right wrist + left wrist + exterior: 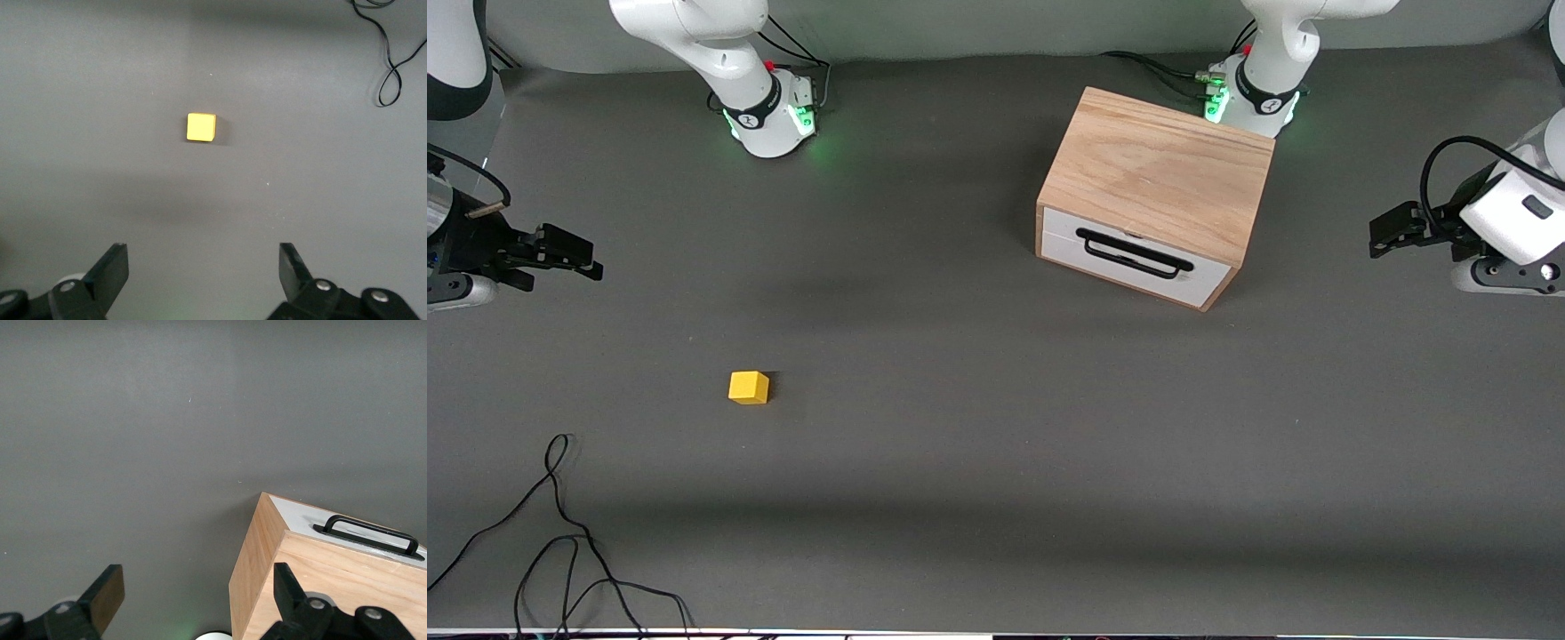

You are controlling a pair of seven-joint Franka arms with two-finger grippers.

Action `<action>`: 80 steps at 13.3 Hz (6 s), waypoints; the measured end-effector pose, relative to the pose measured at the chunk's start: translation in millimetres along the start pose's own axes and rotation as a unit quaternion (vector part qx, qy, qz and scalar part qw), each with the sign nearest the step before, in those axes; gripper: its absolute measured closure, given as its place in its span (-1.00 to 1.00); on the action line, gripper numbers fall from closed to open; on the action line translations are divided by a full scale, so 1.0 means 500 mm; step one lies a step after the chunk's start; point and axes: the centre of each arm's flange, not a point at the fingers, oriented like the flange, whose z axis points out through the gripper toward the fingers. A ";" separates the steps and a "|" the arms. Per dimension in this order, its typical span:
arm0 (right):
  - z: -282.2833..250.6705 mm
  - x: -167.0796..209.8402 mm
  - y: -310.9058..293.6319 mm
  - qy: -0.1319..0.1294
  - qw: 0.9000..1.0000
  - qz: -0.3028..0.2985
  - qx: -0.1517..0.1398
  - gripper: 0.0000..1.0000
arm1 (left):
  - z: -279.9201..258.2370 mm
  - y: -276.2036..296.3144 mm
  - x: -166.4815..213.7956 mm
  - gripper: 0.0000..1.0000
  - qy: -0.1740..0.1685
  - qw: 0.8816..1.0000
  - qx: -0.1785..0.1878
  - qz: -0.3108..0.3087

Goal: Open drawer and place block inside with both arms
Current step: 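Move the left gripper down to the drawer's black handle, then hook the handle with the left gripper while the right gripper reaches the cube, then pull the drawer open with the left gripper while the right gripper grasps the cube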

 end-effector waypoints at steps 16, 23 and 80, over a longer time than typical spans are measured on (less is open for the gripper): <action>0.001 0.000 -0.001 -0.001 1.000 -0.001 0.000 -1.00 | 0.005 0.135 -0.006 -1.00 -0.001 0.998 0.004 -0.065; 0.001 0.001 -0.009 -0.001 1.000 -0.004 0.000 -1.00 | 0.014 0.481 -0.107 -1.00 0.007 0.960 0.012 -0.280; 0.799 0.225 -0.069 -0.089 0.996 -0.004 0.002 -0.78 | 0.570 0.651 0.080 -1.00 -0.019 0.843 0.038 -0.537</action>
